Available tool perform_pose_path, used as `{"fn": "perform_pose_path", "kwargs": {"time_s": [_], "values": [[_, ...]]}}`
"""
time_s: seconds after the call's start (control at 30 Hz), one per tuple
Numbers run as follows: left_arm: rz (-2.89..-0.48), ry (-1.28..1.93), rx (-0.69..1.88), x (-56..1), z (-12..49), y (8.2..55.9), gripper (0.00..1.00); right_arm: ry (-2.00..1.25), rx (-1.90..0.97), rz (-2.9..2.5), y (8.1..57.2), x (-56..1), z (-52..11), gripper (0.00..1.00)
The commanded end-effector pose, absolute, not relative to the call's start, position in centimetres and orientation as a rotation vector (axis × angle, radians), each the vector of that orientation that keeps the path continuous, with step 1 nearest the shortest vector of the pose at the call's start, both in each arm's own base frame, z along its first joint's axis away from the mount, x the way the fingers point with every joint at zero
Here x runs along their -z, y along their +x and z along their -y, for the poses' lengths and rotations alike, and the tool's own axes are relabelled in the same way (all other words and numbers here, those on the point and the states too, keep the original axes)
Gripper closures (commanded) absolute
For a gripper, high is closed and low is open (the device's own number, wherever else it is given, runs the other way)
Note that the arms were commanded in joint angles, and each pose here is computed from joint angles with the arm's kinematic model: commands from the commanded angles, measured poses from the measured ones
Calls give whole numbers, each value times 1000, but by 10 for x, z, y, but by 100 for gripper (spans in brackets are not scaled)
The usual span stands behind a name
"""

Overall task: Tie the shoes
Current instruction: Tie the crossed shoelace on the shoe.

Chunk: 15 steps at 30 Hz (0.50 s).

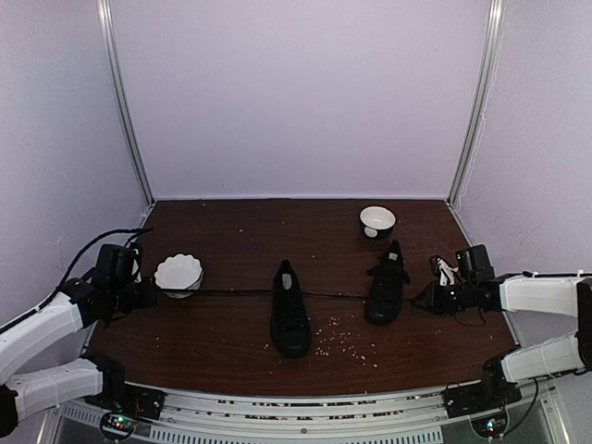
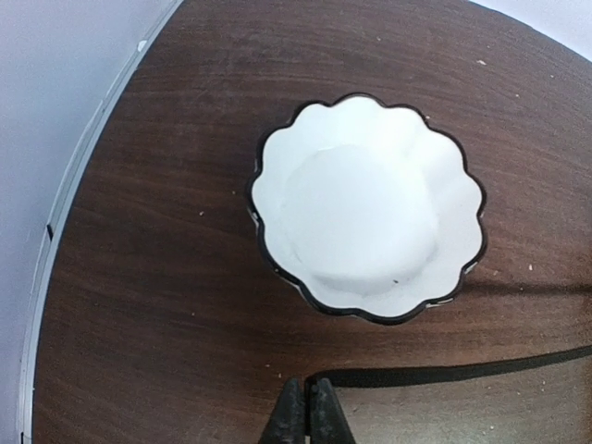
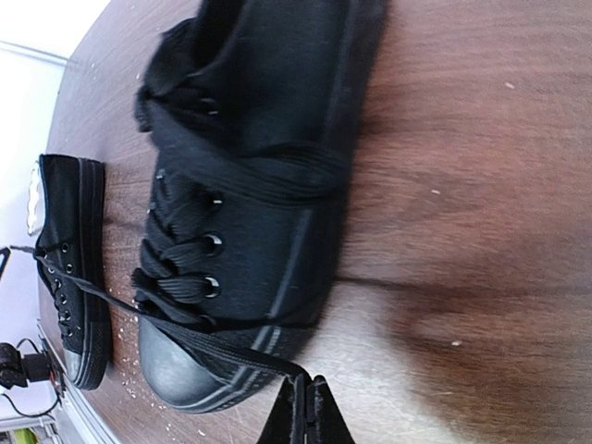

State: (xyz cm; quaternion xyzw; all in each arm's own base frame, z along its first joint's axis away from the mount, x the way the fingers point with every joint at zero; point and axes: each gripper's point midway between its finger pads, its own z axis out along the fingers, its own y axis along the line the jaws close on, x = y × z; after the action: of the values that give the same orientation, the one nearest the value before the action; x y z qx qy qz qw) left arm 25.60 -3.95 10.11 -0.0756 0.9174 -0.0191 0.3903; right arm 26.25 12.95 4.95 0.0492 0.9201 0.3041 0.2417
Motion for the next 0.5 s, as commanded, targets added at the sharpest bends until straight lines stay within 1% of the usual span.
{"fn": "perform_pose_path", "kwargs": {"time_s": [0.0, 0.27, 0.4, 0.47], "values": [[-2292, -303, 5, -104, 19, 254, 100, 201, -848, -2503, 265, -45, -119, 100], [-2279, -337, -8, -103, 13, 254, 100, 211, -881, -2497, 269, -44, -118, 100], [-2262, -281, 71, -110, 26, 260, 100, 199, -896, -2474, 277, -54, -120, 100], [-2249, -202, 154, -119, 41, 266, 100, 151, -835, -2456, 283, -68, -124, 100]]}}
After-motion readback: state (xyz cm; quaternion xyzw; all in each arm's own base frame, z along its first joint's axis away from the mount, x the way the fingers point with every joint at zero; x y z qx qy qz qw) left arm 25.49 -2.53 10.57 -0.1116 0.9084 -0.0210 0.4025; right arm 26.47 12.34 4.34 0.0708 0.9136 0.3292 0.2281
